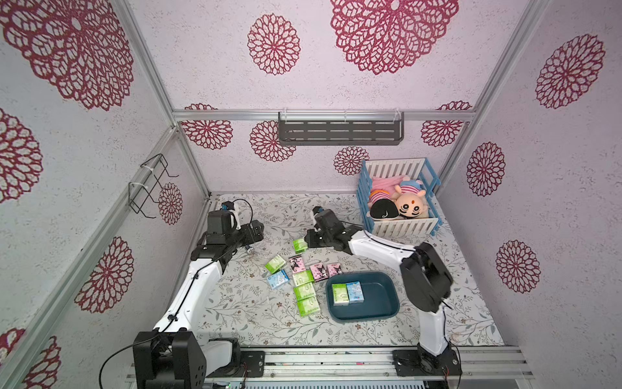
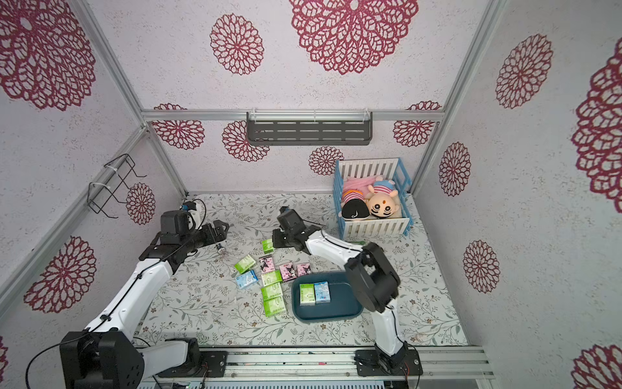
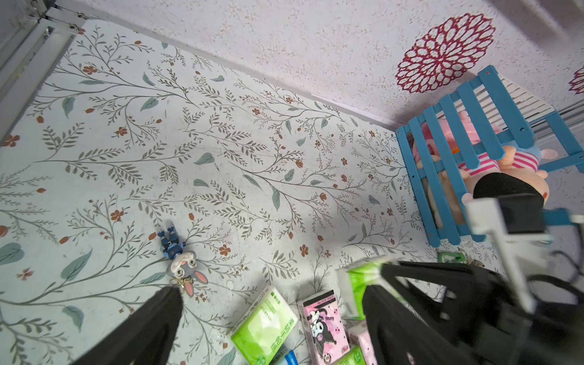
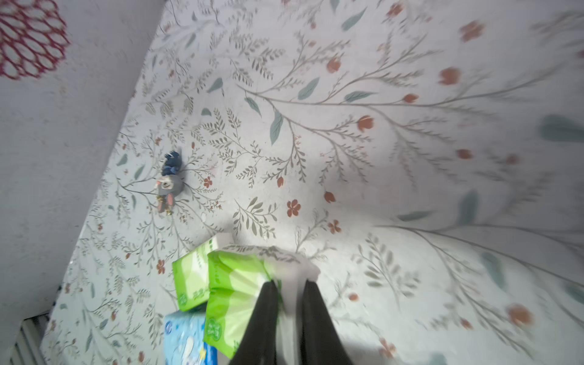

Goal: Put the pocket tissues into the storage box
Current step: Pick up the pocket tissues from the center of the board, then place the pocket tissues in the storage box.

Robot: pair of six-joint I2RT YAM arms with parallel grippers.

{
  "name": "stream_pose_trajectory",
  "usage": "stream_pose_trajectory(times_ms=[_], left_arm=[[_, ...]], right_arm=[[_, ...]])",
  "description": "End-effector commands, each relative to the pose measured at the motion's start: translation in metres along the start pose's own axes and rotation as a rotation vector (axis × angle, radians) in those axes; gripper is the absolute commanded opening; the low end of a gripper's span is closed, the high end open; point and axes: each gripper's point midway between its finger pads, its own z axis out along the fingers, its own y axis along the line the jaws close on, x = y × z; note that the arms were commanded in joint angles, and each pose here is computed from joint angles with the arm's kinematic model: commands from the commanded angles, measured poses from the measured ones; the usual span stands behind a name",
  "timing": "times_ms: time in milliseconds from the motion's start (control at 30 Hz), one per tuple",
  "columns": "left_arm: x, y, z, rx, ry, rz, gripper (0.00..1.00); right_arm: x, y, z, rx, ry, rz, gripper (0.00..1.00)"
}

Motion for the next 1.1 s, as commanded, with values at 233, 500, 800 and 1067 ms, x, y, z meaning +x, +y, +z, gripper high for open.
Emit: stream_pose_trajectory(times_ms=[233,500,800,1067], left_arm=[[-0.014,-0.016,0.008,0.047,-0.014,0.002,0.97],[-0.013,-0.027,0.022,0.074,0.001,0.008,0.97],[-0.009,-0.029,0.025,0.061,0.018,0.032,0.97],[-0.001,-0.023,0.024,0.040,0.024,0.038,0.97]], right_arm=[[0.043,-0.101,-0.150,0.241,-0.101,0.133,0.09],[0.121,-0.138,-0.198,0.301,-0.106,0.311,0.08],[0.143,-0.154,-0.190,0.345,-0.095,0.408,0.08],[0.150,-0.169,-0.186,0.410,-0.120,0.509,0.08]])
